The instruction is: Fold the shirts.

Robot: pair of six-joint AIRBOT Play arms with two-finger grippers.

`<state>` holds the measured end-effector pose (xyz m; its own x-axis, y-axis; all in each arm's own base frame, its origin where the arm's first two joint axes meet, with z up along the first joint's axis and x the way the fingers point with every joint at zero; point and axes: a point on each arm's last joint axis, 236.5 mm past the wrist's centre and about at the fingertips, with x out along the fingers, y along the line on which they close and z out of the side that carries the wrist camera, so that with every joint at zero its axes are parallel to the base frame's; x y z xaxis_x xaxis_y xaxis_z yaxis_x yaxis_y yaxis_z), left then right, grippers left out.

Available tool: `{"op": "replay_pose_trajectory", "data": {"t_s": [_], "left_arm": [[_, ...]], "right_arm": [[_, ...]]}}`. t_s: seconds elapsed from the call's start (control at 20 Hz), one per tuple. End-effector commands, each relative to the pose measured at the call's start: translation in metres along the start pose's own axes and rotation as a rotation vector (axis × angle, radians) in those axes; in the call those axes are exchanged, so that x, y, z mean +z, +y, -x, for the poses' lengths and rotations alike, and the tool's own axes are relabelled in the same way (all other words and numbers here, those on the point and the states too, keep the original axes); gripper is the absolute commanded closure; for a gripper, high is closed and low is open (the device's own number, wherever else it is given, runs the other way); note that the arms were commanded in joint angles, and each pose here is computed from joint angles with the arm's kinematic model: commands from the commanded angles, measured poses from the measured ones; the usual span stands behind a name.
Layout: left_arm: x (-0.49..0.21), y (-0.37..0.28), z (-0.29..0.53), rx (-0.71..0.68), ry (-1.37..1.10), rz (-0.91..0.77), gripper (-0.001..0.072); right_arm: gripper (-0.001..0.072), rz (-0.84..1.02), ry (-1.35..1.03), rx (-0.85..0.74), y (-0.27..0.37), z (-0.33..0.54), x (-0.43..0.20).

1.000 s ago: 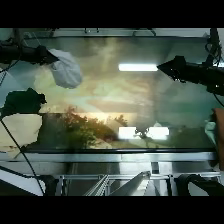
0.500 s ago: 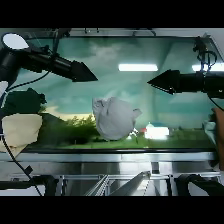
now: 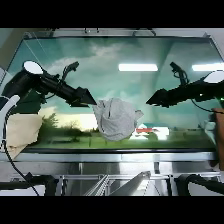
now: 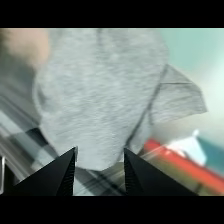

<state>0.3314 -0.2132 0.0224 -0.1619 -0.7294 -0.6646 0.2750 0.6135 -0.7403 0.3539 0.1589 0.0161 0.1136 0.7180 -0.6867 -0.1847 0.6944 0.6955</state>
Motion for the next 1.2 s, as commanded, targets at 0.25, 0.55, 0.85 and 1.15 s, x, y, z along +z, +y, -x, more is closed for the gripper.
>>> {"op": "replay_pose_trajectory", "data": {"t_s": [0.25,0.55,0.85,1.15], "left_arm": [[0.011,0.09,-0.031,0.189,-0.128,0.123,0.0005],[0.018,0.1,-0.071,0.114,0.038,0.141,0.0007],[0.042,0.094,-0.094,0.097,0.092,0.091,0.0666],[0.073,0.054,-0.029,0.098,-0.006,-0.011,0.0711]], "right_arm": [[0.0368,-0.179,0.165,-0.001,-0.075,-0.083,-0.023],[0.037,-0.197,0.142,0.017,-0.066,-0.121,-0.018],[0.0695,-0.223,0.08,0.067,-0.057,-0.133,-0.003],[0.0696,-0.168,-0.049,0.114,-0.043,-0.08,0.041]]}}
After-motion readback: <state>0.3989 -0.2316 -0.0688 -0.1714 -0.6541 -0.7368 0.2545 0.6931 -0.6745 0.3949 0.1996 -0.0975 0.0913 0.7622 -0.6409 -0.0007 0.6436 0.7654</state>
